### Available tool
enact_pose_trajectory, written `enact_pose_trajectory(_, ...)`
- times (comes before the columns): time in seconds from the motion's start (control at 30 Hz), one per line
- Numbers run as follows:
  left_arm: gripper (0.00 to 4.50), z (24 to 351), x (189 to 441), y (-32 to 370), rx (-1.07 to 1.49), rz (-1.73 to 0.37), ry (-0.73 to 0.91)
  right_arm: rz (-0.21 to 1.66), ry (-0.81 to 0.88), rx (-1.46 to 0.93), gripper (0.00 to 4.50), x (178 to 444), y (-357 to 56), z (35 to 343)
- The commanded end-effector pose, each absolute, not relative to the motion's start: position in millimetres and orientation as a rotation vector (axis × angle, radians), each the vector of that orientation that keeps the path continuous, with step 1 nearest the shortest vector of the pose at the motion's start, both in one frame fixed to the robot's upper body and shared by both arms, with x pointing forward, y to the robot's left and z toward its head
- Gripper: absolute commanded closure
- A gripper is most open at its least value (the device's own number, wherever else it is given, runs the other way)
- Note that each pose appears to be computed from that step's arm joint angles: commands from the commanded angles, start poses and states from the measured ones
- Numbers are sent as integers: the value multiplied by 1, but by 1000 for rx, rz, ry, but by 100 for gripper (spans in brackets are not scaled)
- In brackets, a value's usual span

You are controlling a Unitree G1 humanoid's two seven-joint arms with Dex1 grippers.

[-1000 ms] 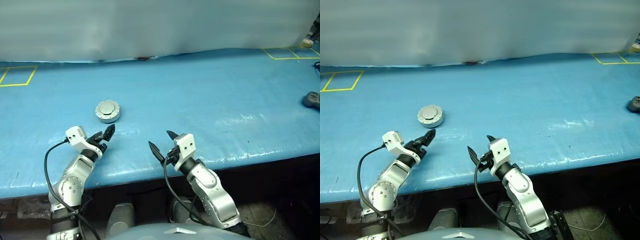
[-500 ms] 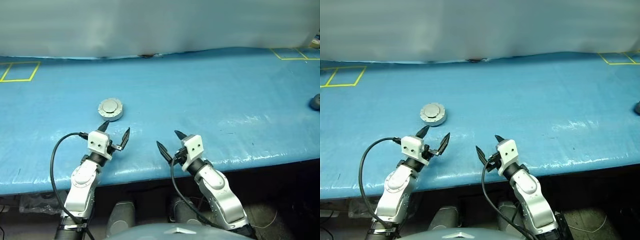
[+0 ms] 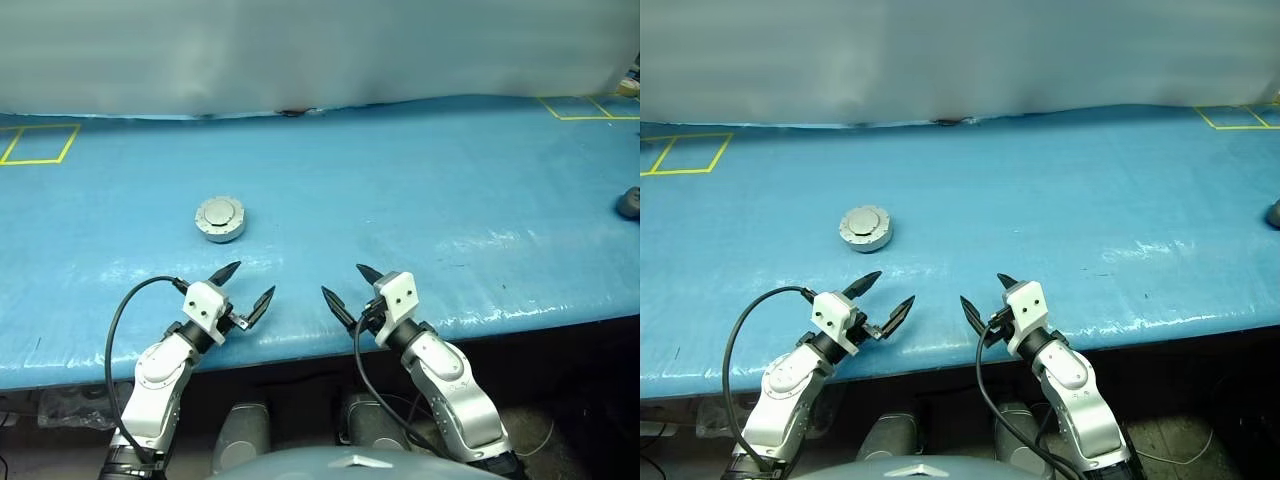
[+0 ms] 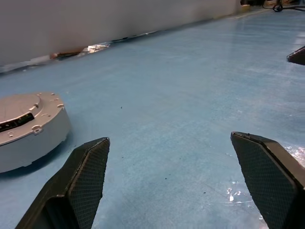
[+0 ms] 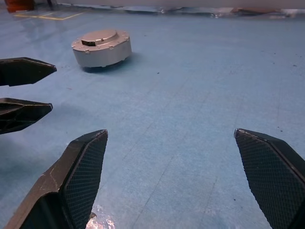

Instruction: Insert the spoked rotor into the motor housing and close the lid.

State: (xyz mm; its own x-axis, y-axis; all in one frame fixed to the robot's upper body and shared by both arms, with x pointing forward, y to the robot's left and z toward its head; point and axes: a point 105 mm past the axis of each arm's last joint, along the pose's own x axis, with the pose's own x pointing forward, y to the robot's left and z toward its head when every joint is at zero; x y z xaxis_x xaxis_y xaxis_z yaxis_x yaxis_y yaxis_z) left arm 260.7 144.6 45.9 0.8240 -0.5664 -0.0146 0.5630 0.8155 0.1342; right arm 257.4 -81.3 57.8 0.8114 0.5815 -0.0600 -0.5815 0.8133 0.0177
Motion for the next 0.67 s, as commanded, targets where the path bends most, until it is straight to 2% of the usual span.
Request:
enact_pose_trajectory(0.03,3,53,261,142,119,-619,-53,622,10,-2,0,258,-82,71)
enact_pose_trajectory(0.67,3,51,264,145,111,-603,-39,618,16,-7,0,258,-82,70)
